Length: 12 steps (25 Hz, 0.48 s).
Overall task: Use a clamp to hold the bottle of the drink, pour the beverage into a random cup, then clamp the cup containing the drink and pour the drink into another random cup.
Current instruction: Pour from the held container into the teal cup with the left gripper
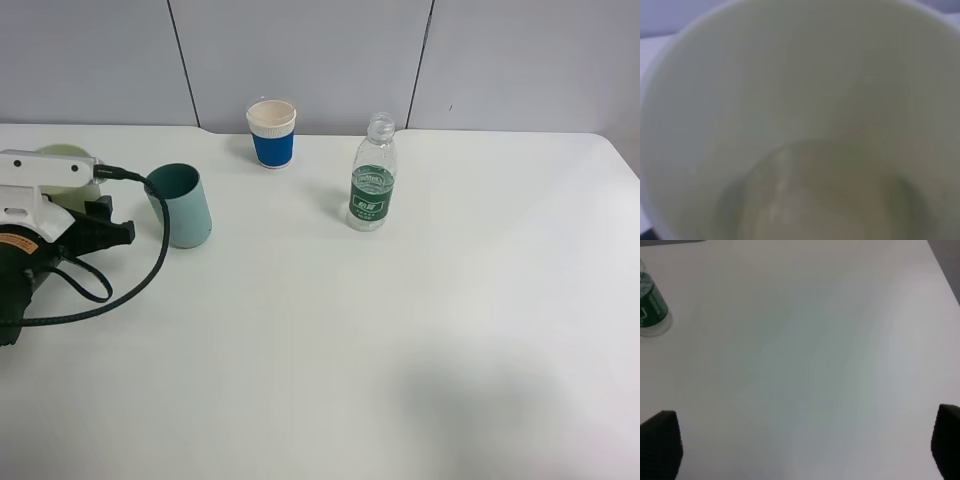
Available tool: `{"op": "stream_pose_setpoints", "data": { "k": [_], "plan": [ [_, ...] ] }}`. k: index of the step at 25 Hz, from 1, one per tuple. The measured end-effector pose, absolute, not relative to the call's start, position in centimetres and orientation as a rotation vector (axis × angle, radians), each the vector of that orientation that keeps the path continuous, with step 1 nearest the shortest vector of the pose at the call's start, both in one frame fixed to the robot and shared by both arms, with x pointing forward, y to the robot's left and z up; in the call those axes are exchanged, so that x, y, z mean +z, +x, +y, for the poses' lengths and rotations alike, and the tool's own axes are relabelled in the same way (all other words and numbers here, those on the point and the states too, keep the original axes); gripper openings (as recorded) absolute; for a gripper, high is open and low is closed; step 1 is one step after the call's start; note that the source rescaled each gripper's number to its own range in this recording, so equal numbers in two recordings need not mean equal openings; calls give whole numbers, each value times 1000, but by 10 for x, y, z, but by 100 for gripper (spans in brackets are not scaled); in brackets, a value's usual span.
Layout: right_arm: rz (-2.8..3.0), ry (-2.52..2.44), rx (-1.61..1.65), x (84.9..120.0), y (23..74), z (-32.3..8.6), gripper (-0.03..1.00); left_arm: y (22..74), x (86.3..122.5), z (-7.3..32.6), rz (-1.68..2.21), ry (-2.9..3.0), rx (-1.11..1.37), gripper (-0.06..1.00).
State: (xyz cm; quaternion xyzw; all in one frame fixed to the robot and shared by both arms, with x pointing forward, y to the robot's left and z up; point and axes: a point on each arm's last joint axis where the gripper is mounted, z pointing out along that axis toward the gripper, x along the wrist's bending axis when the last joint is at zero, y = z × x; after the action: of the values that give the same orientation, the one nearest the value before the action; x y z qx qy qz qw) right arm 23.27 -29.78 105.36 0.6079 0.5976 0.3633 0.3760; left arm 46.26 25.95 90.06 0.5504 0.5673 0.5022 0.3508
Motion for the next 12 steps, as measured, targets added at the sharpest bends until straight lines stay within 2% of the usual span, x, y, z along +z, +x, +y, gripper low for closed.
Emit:
{"op": "stream_pose_setpoints", "data": {
  "k": [12],
  "plan": [
    [1529, 1555, 929, 1054, 233, -298, 100, 489, 917, 254, 1372, 1480, 1503, 5]
  ]
}}
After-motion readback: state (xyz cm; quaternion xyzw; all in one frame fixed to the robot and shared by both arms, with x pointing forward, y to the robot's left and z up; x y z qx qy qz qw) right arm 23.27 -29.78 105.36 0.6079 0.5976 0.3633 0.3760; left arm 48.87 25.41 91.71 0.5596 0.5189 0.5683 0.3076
